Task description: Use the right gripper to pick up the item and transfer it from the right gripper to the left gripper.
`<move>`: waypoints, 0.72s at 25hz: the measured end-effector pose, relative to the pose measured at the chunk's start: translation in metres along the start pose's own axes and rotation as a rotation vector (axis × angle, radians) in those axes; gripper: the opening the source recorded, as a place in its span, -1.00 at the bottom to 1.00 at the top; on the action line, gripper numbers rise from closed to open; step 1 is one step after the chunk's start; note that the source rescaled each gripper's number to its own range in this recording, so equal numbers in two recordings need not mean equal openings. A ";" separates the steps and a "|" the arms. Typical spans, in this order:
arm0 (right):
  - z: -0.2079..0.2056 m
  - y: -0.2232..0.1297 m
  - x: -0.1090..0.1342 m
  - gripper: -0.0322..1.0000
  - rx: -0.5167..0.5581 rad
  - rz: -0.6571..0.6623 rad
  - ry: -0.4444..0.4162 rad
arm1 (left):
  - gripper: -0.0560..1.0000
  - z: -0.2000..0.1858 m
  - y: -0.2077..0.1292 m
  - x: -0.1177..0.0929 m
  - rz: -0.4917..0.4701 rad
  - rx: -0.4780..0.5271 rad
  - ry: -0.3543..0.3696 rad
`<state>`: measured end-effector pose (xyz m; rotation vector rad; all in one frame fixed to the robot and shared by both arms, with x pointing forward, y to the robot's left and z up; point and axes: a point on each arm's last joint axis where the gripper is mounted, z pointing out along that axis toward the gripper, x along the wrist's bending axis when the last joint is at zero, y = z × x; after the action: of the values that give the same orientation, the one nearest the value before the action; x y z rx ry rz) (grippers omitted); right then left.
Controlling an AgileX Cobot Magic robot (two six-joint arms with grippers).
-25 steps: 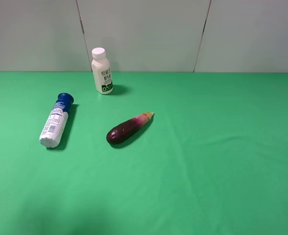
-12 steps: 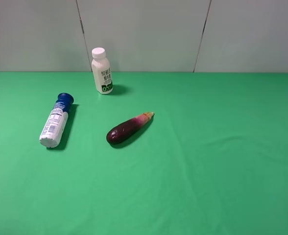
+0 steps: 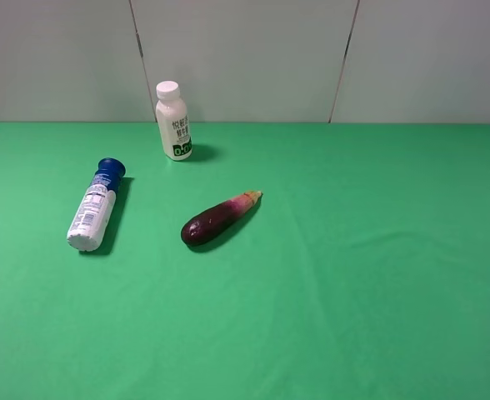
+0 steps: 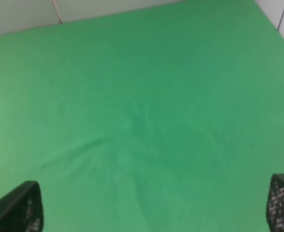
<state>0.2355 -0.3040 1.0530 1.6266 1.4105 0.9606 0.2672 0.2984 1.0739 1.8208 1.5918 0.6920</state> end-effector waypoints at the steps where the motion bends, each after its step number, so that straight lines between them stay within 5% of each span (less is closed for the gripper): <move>1: 0.000 0.000 0.000 1.00 0.000 0.000 0.000 | 0.82 0.001 -0.001 -0.001 -0.003 0.000 -0.006; 5: 0.000 0.000 0.000 1.00 0.000 0.000 0.000 | 0.82 0.007 -0.014 -0.002 -0.010 -0.025 -0.023; 12: 0.000 0.000 0.000 1.00 0.000 0.000 0.000 | 0.82 -0.011 -0.039 -0.004 0.017 -0.239 -0.065; 18: 0.000 0.000 0.000 1.00 0.000 0.000 0.000 | 0.82 -0.012 -0.041 -0.004 0.031 -0.253 -0.067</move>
<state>0.2355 -0.3040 1.0530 1.6264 1.4104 0.9607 0.2304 0.2992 1.0523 1.6682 1.3678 0.7997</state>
